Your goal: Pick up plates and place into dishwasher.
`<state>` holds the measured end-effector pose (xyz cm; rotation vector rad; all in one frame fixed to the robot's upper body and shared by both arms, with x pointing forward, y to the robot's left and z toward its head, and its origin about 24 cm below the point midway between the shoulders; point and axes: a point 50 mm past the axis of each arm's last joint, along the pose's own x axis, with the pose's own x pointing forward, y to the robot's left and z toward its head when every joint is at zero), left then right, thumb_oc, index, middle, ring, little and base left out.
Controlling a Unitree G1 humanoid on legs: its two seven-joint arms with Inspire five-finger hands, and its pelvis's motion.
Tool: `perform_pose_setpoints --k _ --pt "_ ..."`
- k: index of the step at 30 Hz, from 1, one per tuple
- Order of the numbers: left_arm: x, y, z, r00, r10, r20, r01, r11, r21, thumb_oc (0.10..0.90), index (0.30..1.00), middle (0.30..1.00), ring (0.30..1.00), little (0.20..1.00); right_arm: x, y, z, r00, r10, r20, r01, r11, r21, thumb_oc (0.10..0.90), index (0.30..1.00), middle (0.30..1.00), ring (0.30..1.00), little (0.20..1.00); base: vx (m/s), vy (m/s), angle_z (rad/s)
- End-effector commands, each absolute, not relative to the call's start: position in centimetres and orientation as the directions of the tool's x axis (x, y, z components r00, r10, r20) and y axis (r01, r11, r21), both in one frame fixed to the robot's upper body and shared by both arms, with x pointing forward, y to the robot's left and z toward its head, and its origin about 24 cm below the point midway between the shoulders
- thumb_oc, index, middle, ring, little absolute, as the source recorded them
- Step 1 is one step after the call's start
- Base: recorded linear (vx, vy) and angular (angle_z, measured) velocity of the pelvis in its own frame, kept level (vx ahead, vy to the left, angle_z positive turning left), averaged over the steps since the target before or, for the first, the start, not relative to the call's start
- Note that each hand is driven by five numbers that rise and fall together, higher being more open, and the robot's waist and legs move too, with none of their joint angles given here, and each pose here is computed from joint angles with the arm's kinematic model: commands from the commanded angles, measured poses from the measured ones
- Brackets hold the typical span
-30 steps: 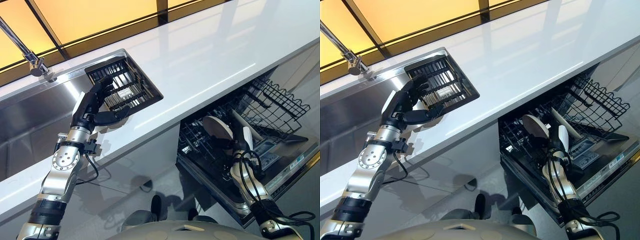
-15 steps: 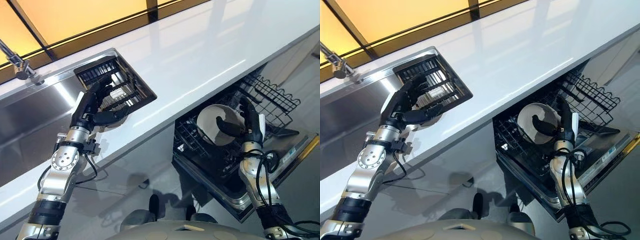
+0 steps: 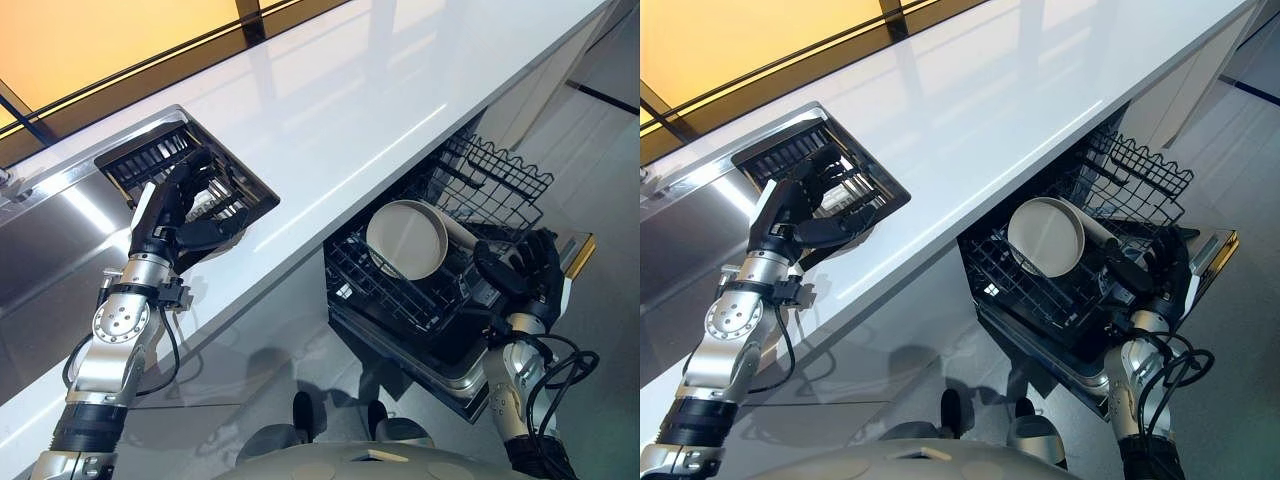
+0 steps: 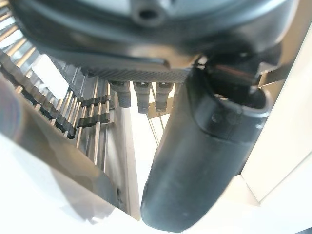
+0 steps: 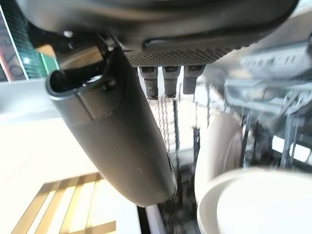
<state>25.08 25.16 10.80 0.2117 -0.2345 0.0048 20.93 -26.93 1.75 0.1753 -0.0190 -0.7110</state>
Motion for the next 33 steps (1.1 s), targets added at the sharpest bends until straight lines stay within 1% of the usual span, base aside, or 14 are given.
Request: perform_pose_setpoints --k 1,8,10,16,21,24,27,30,33 --pt "25.8 26.6 16.0 0.881 0.018 0.473 -0.132 0.969 0.208 0.800 0.900 0.900 0.900 0.900 22.7 -27.4 5.5 0.752 -0.643 0.148 0.609 0.763 0.218 0.800 0.900 0.900 0.900 0.900 0.04 -0.071 0.01" --pt "26.3 26.7 16.5 0.871 0.027 0.491 -0.150 0.965 0.213 0.800 0.900 0.900 0.900 0.900 22.7 -28.4 4.0 0.708 -0.701 0.087 0.684 0.711 0.162 0.800 0.900 0.900 0.900 0.900 0.03 -0.058 0.06" --pt "26.3 26.9 16.6 0.868 0.034 0.495 -0.158 0.965 0.209 0.800 0.900 0.900 0.900 0.900 22.7 -28.6 3.7 0.710 -0.701 0.068 0.687 0.710 0.156 0.800 0.900 0.900 0.900 0.900 0.02 -0.042 0.04" --pt "26.0 27.6 17.1 0.859 0.063 0.509 -0.186 0.963 0.194 0.800 0.900 0.900 0.900 0.900 22.2 -29.2 1.0 0.720 -0.691 -0.067 0.694 0.713 0.101 0.800 0.900 0.900 0.900 0.900 0.03 -0.050 0.12" --pt "25.9 27.7 17.3 0.852 0.070 0.519 -0.192 0.964 0.184 0.800 0.900 0.900 0.900 0.900 22.0 -30.4 -0.6 0.705 -0.689 -0.169 0.708 0.697 0.112 0.800 0.900 0.900 0.900 0.900 0.02 -0.027 0.10" --pt "26.0 27.7 17.4 0.851 0.068 0.520 -0.190 0.964 0.185 0.800 0.900 0.900 0.900 0.900 22.4 -30.7 -1.0 0.726 -0.656 -0.208 0.686 0.714 0.142 0.800 0.900 0.900 0.900 0.900 0.01 -0.012 0.11" --pt "26.1 27.5 17.7 0.851 0.053 0.522 -0.177 0.966 0.190 0.800 0.900 0.900 0.900 0.900 23.0 -30.4 -1.3 0.790 -0.565 -0.237 0.611 0.757 0.230 0.800 0.900 0.900 0.900 0.900 0.02 -0.014 0.10" --pt "26.2 27.4 17.8 0.851 0.037 0.523 -0.165 0.966 0.199 0.800 0.900 0.900 0.900 0.900 23.8 -29.9 -1.2 0.857 -0.464 -0.223 0.514 0.798 0.315 0.800 0.900 0.900 0.900 0.900 0.03 -0.019 0.17" --pt "26.3 27.2 17.8 0.851 0.025 0.524 -0.157 0.965 0.209 0.800 0.900 0.900 0.900 0.900 24.9 -29.6 -0.1 0.900 -0.405 -0.162 0.436 0.824 0.361 0.800 0.900 0.900 0.900 0.900 0.02 -0.012 0.06"
